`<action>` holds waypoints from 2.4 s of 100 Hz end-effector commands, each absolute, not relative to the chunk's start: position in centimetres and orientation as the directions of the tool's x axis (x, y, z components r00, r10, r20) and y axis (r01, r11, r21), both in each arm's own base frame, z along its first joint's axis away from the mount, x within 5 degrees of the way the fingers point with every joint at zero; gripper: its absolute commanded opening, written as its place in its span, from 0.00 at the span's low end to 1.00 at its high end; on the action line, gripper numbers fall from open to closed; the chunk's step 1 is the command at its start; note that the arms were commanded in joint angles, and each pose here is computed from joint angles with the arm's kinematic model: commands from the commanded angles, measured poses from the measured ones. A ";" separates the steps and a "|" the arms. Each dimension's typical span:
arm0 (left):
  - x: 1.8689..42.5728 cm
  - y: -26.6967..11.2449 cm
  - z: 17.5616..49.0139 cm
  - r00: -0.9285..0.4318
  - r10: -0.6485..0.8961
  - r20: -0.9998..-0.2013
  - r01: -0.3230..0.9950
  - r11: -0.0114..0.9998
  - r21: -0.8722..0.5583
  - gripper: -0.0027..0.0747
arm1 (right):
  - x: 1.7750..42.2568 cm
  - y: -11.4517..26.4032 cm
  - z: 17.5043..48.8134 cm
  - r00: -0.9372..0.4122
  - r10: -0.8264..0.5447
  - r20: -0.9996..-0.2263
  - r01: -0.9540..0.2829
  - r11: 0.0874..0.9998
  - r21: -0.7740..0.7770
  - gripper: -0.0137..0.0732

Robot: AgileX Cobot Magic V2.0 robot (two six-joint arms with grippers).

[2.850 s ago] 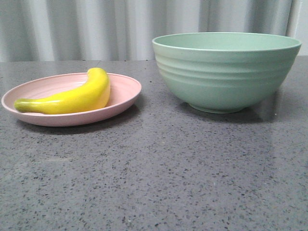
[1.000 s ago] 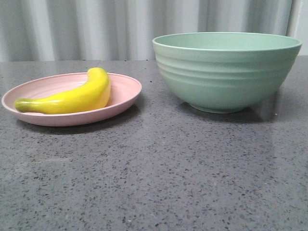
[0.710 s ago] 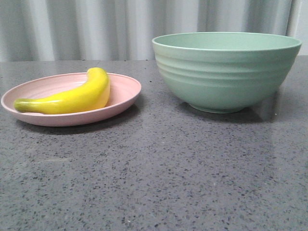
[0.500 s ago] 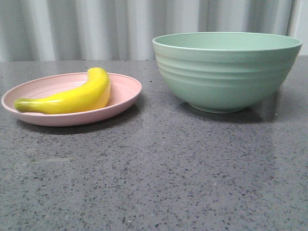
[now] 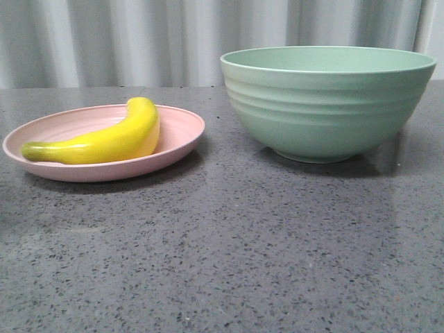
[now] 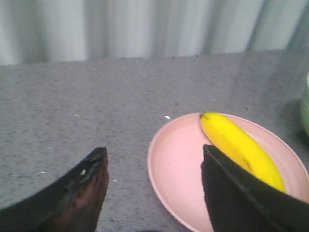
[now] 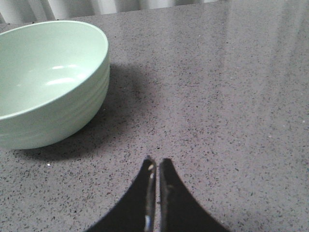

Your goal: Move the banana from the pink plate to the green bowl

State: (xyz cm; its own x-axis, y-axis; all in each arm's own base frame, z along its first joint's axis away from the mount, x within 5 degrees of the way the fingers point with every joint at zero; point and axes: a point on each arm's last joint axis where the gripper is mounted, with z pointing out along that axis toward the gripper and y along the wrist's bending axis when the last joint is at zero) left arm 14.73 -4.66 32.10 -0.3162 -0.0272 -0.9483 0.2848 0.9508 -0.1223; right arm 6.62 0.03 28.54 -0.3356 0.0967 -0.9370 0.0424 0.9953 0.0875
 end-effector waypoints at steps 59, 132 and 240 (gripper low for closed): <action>22.8 -15.9 33.3 -0.634 0.175 -0.753 0.517 0.820 -0.245 0.53 | 7.2 -0.1 29.2 -0.263 0.080 -0.961 0.043 0.997 0.071 0.07; 25.5 -17.9 29.2 -0.773 0.326 -0.544 0.512 0.827 -0.231 0.53 | 7.2 -0.1 29.2 -0.259 0.080 -0.963 0.043 0.997 0.071 0.07; 25.2 -17.2 33.5 -0.688 0.460 -0.562 0.610 0.786 -0.103 0.01 | 7.1 0.3 31.3 -0.263 0.030 -0.964 -0.024 0.999 0.037 0.07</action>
State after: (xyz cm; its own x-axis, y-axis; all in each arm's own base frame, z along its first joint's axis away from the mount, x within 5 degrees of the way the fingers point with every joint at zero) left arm 25.75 -17.18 29.54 -0.7612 0.4683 -0.4487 0.5707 0.8123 -0.1205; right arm 6.72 0.23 29.11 -0.3300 0.0707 -0.9413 0.0047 0.9973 0.0733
